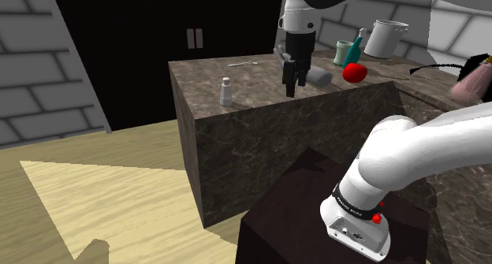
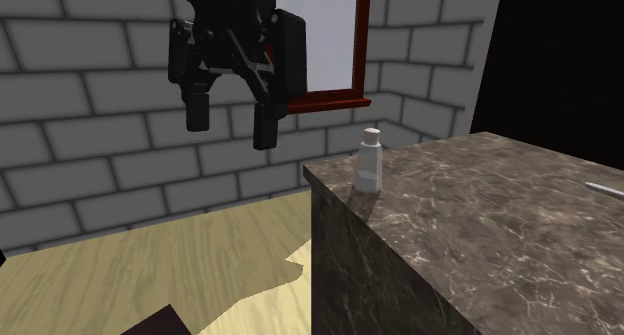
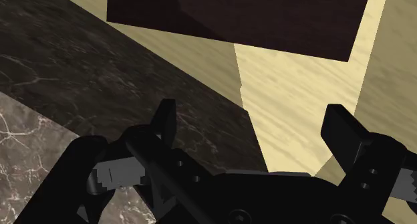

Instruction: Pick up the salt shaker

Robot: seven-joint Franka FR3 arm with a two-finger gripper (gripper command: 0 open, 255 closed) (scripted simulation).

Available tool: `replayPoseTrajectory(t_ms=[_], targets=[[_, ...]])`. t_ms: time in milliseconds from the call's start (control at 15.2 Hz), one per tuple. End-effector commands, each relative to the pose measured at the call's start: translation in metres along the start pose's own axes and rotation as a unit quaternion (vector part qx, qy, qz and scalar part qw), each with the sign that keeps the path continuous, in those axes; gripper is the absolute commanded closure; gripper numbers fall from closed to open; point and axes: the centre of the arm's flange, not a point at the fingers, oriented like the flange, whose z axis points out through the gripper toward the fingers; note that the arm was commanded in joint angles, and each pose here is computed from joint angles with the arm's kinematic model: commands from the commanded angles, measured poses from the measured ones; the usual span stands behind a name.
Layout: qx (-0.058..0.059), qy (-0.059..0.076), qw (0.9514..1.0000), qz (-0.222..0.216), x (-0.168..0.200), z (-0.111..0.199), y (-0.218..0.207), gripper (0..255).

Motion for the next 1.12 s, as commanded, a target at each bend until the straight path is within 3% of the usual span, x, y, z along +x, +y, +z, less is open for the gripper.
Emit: replayPoseTrajectory(t_ms=[0, 1056], targets=[[0.0, 0.0, 1.0, 0.0, 0.0, 0.0, 0.0, 0], [-0.017, 0.02, 0.9983, 0.051, 0.204, -0.007, 0.009, 0]])
